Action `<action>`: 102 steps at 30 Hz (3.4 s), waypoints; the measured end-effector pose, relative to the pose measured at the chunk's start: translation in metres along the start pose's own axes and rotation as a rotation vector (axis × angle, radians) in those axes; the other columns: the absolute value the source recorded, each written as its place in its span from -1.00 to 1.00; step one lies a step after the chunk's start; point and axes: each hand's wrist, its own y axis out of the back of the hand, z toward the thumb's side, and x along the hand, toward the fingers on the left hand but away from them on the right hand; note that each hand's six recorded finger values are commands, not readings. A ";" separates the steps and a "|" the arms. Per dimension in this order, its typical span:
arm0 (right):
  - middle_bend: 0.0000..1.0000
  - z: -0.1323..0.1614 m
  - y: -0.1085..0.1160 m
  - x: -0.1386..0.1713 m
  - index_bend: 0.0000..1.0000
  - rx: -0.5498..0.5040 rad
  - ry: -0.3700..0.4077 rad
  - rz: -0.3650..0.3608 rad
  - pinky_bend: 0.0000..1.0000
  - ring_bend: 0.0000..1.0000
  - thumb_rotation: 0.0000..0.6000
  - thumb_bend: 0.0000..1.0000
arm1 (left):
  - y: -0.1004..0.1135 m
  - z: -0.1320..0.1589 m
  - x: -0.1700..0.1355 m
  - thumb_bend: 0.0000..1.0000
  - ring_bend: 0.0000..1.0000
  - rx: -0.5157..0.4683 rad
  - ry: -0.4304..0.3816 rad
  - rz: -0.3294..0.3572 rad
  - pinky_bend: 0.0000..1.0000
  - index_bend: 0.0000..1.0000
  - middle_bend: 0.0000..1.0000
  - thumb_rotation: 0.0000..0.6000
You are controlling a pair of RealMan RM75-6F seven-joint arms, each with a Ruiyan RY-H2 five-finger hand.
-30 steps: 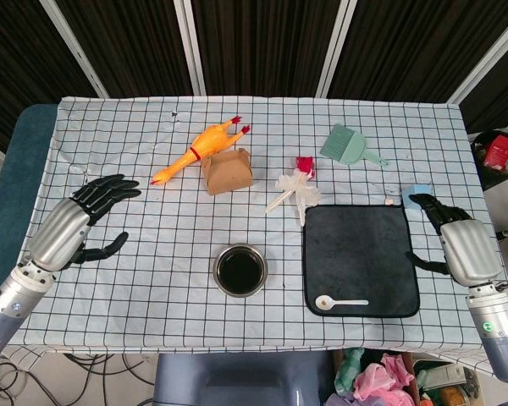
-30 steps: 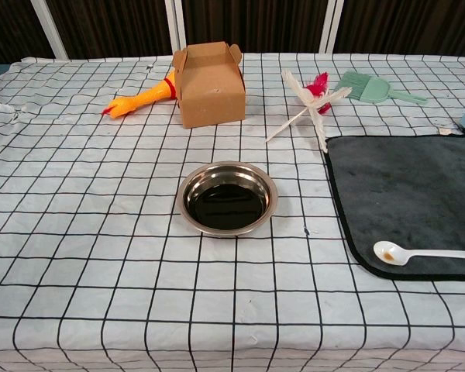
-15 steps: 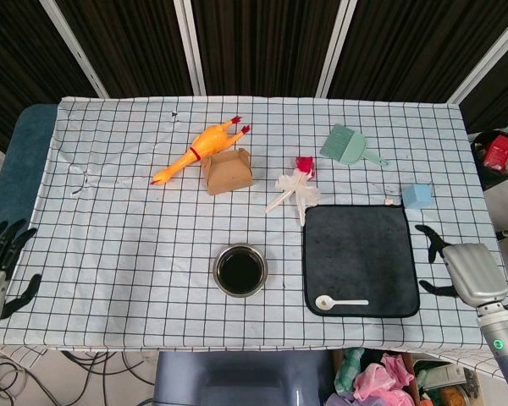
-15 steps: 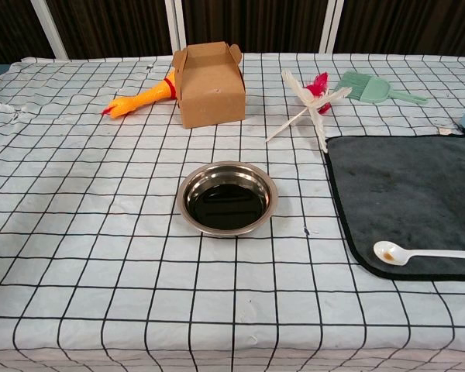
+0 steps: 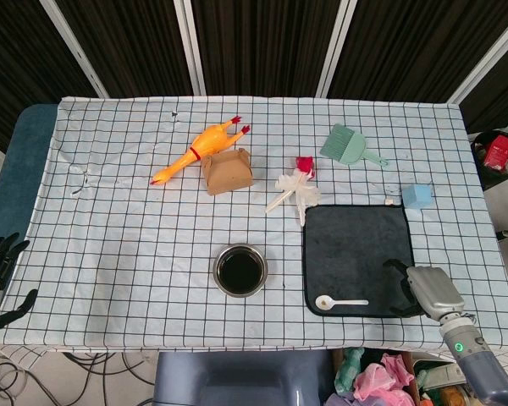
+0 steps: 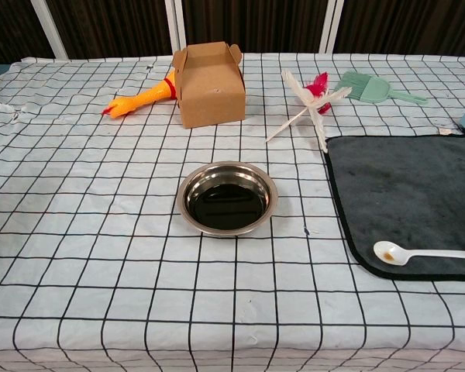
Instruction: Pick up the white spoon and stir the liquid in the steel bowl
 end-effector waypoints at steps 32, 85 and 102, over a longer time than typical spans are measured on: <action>0.67 0.019 -0.077 -0.020 0.00 -0.099 -0.066 -0.068 1.00 1.00 1.00 -0.56 | -0.004 -0.007 0.005 -0.37 -1.00 0.018 0.050 -0.008 -1.00 -0.80 -0.95 1.00; 0.69 0.025 -0.098 -0.030 0.12 -0.094 -0.057 -0.045 1.00 1.00 1.00 -0.42 | -0.002 -0.009 0.005 -0.37 -1.00 0.021 0.066 0.000 -1.00 -0.80 -0.96 1.00; 0.69 0.026 -0.100 -0.031 0.17 -0.091 -0.055 -0.034 1.00 1.00 1.00 -0.39 | -0.002 -0.010 0.005 -0.37 -1.00 0.024 0.075 0.003 -1.00 -0.80 -0.97 1.00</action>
